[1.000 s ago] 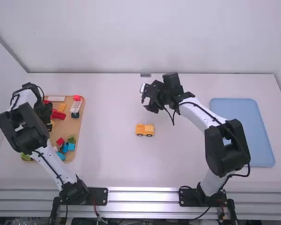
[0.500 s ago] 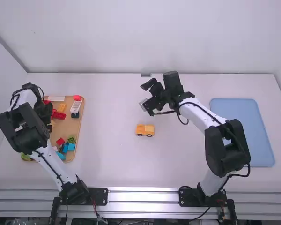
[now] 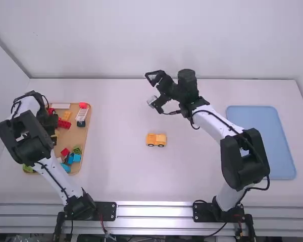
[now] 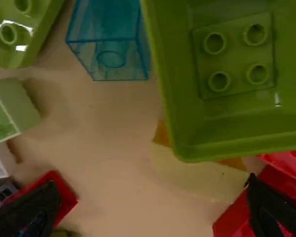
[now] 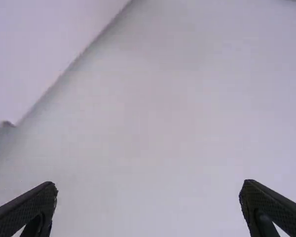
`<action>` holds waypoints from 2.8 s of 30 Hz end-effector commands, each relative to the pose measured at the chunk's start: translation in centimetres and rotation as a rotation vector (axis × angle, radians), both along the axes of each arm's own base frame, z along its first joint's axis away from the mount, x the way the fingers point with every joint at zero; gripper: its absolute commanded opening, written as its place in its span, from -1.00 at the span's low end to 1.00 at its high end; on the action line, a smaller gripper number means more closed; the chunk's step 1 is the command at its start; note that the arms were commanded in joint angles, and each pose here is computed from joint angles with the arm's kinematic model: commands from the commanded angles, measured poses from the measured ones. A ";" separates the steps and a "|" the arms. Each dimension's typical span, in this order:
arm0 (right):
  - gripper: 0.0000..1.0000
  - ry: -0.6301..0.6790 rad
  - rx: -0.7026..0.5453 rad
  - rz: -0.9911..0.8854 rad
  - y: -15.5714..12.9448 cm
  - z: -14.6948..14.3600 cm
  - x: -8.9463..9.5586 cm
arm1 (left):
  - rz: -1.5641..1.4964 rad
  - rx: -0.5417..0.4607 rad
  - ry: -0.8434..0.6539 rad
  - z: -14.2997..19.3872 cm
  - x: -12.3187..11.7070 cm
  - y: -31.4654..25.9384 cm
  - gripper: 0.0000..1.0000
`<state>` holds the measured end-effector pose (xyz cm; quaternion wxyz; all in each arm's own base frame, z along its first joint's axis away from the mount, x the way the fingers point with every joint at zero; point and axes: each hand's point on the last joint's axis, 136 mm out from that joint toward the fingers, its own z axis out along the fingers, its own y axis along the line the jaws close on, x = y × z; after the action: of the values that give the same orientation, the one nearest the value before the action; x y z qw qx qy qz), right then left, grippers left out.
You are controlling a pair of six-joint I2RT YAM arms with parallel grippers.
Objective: Assemble lego blocks to make yellow taxi
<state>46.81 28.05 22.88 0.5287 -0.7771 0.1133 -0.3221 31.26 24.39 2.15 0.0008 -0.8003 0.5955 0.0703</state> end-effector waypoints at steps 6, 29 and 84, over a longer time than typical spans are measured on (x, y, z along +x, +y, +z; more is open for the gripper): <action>0.98 -0.173 0.092 0.110 2.9 5.4 -1.7 | -0.004 -0.022 0.057 -0.2 -1.2 -0.7 0.99; 0.97 1.634 1.212 -1.027 -7.7 -8.2 -1.1 | 0.031 -0.094 0.035 -0.2 -1.0 -2.1 0.90; 0.98 1.457 0.925 -0.872 -3.4 -8.1 -2.9 | 0.121 0.045 0.062 1.1 -2.2 0.7 0.98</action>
<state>43.55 24.88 13.36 0.4010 -0.3942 0.8131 0.1502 28.29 23.41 1.35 -0.0236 -0.8912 0.4393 0.1104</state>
